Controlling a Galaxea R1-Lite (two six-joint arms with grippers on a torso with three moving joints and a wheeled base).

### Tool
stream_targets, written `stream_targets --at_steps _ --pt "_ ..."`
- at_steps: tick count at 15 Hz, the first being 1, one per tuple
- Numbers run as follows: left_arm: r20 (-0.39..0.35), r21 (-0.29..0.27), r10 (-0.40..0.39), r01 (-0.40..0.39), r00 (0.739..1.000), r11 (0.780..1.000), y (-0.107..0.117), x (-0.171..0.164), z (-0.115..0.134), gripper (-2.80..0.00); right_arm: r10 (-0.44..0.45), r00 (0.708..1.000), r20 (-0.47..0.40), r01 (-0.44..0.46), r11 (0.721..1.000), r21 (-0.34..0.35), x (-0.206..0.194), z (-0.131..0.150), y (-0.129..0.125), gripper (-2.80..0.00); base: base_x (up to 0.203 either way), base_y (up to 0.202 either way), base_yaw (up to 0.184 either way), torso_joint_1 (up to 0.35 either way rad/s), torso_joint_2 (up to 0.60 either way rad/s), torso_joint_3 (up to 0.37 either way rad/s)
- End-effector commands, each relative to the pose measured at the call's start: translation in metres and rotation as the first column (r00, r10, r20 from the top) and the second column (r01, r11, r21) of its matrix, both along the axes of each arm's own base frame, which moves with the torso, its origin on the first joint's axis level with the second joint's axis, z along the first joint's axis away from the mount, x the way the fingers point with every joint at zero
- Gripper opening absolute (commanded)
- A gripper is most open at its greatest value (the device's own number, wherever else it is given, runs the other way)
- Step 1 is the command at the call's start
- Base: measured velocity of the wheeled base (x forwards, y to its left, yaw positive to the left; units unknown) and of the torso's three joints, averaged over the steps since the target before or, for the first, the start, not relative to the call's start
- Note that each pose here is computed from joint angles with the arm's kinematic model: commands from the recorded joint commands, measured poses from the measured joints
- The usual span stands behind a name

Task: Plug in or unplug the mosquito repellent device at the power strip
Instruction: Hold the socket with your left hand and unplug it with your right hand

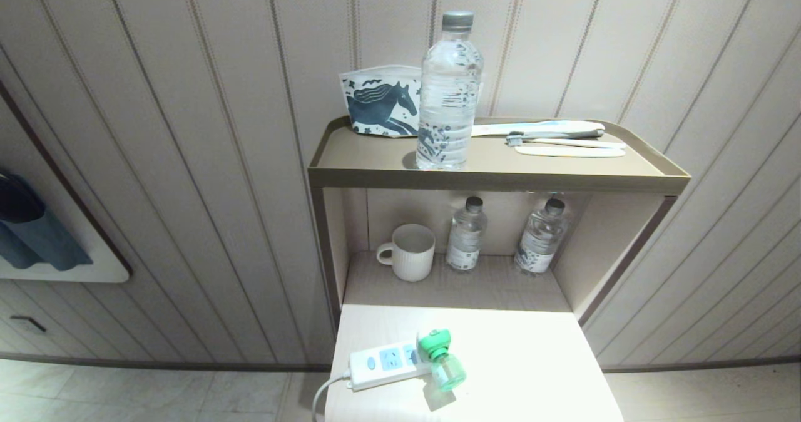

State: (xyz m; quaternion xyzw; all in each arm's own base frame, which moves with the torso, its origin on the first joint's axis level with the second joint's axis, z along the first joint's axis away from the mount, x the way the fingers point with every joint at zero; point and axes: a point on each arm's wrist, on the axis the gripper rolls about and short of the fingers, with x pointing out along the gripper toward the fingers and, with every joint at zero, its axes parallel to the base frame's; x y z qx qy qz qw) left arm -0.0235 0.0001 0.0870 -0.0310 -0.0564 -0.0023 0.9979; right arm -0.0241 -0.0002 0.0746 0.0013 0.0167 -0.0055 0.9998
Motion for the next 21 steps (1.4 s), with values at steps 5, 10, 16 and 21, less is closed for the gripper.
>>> stream_targets --at_steps 5,10,16,21 --pt "-0.001 -0.004 -0.001 0.001 1.0 1.0 0.0 0.0 0.0 -2.8 0.001 1.0 0.001 -0.001 1.0 0.0 0.0 0.0 0.0 -2.8 0.0 0.0 0.0 0.0 0.0 0.0" --pt "-0.004 -0.006 0.0 0.0 1.0 1.0 0.0 0.0 0.0 -2.8 -0.001 1.0 0.017 0.001 1.0 -0.009 -0.011 0.028 0.0 -2.8 0.0 0.0 0.0 0.0 0.0 0.0" --pt "-0.006 -0.009 -0.001 0.001 1.0 1.0 0.0 0.0 0.0 -2.8 0.029 0.998 0.058 -0.029 1.0 -0.003 -0.018 0.202 0.001 -2.8 0.0 0.0 0.0 0.0 0.0 0.0" --pt "-0.009 -0.01 0.0 0.0 1.0 1.0 0.0 0.0 -0.001 -2.8 0.077 0.996 -0.053 -0.067 0.982 0.177 0.083 0.31 0.003 -2.8 0.0 0.0 0.0 0.0 0.0 0.0"
